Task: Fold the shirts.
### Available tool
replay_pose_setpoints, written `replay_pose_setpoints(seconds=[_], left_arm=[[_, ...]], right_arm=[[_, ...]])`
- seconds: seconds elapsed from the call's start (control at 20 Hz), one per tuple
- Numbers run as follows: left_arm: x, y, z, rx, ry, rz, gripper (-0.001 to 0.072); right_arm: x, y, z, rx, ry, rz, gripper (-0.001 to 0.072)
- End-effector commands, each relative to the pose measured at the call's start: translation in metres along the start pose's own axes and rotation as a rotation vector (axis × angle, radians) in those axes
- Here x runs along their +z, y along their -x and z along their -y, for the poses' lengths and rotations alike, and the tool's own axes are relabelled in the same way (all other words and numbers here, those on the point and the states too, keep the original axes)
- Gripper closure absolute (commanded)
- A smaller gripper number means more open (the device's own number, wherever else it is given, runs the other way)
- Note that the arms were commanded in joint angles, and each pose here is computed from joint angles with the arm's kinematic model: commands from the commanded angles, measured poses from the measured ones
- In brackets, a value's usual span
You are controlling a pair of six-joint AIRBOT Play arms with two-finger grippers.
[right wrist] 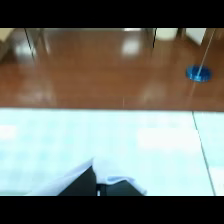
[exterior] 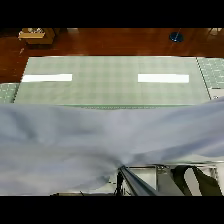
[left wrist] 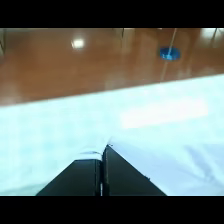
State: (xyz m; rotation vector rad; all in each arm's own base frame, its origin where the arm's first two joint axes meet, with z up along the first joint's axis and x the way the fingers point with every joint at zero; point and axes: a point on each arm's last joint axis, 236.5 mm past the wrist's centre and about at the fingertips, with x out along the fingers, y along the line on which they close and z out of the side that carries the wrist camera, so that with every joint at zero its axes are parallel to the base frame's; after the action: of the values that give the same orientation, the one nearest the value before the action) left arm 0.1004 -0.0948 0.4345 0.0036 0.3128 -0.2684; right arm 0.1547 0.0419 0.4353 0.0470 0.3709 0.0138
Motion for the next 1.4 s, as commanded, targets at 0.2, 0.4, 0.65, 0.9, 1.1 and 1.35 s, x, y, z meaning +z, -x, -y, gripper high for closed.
replay_pose_setpoints(seconds=[0.2,0.4,0.65,0.9,1.1,1.35], left_arm=[[-0.075,-0.114,-0.048,-0.112,0.132,-0.384,0.0686],[-0.087,-0.196,-0.07,-0.206,0.205,-0.407,0.0685],[-0.126,-0.308,-0.085,-0.304,0.241,-0.522,0.0685],[-0.196,-0.394,-0.097,-0.343,0.281,-0.67,0.0685],[-0.219,-0.432,-0.115,-0.318,0.26,-0.652,0.0685],[-0.226,-0.465,-0.133,-0.261,0.248,-0.587,0.0685]], right_arm=[[-0.114,-0.107,0.05,0.047,-0.202,-0.507,0.0693],[-0.123,-0.179,0.058,0.165,-0.321,-0.582,0.0693],[-0.131,-0.276,0.087,0.188,-0.404,-0.588,0.0693],[-0.157,-0.385,0.077,0.24,-0.32,-0.561,0.0693],[-0.165,-0.439,0.091,0.203,-0.234,-0.479,0.0693],[-0.203,-0.462,0.118,0.124,-0.168,-0.55,0.0693]])
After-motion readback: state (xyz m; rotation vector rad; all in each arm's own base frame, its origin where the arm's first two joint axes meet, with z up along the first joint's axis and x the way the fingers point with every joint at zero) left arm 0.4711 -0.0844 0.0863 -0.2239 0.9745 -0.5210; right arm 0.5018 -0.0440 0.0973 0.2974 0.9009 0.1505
